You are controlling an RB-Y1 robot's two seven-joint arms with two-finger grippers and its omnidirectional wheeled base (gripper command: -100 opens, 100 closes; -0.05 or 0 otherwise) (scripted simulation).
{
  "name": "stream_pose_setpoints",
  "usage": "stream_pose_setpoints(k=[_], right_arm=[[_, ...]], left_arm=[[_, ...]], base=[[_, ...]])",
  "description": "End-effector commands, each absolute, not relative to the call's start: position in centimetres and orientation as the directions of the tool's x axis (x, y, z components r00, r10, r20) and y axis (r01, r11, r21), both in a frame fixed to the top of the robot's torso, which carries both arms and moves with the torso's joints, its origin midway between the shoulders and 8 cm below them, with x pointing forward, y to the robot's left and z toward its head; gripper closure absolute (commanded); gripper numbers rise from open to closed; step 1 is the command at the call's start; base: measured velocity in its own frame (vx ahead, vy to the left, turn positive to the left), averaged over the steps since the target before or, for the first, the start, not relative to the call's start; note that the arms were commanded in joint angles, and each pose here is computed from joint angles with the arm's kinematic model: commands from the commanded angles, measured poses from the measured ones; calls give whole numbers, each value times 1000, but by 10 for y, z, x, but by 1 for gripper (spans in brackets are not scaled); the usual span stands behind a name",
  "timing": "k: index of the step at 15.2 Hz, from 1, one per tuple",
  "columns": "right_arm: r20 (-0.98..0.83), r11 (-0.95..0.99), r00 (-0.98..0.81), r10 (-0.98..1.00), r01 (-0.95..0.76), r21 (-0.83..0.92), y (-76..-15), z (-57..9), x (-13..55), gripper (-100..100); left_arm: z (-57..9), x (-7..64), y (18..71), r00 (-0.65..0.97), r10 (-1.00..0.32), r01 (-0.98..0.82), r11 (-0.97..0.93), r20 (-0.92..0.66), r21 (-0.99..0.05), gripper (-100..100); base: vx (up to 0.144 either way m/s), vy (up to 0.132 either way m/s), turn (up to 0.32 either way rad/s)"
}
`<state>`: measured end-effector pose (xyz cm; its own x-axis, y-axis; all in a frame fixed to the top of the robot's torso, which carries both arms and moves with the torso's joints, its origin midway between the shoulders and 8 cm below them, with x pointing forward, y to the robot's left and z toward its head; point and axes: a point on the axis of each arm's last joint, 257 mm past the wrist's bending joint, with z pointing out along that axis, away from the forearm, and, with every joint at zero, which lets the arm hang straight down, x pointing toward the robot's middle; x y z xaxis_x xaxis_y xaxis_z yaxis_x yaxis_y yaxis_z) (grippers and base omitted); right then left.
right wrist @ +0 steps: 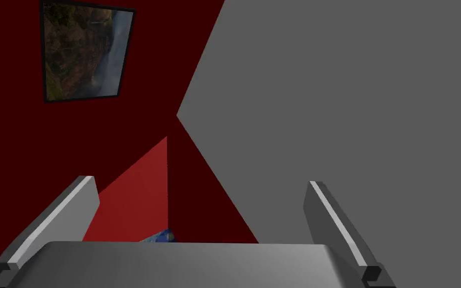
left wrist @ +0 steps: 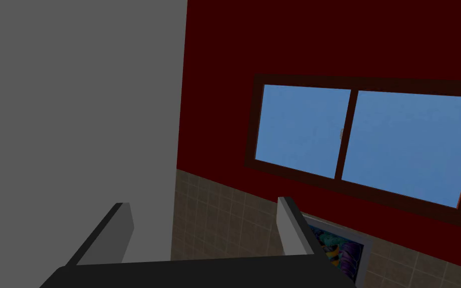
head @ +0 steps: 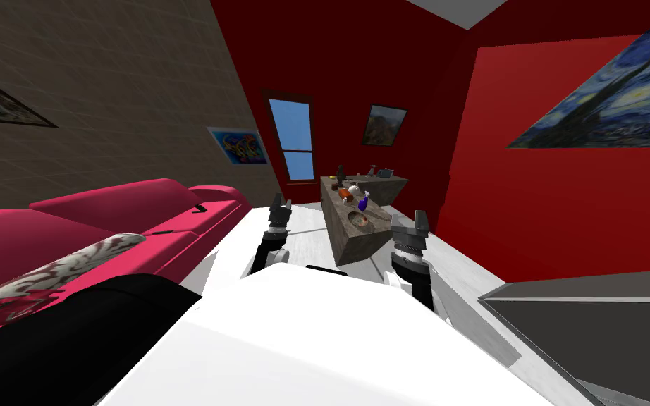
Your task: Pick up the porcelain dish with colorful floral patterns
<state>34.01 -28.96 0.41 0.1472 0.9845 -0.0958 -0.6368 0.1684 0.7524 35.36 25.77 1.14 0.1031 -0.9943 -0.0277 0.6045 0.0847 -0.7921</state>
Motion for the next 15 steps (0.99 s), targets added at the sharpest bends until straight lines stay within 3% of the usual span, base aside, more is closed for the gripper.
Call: stream_pose_setpoints(k=[1, 15], right_arm=[[-135, 193, 140, 981, -625, 757, -288, 0, 342, -100], [-589, 567, 90, 803, -420, 709, -300, -85, 364, -100]], left_arm=[[11, 354, 258, 103, -994, 605, 85, -28, -792, 0], [11, 354, 258, 103, -994, 605, 85, -27, -792, 0]], base=[[1, 11, 19], [22, 76, 60]])
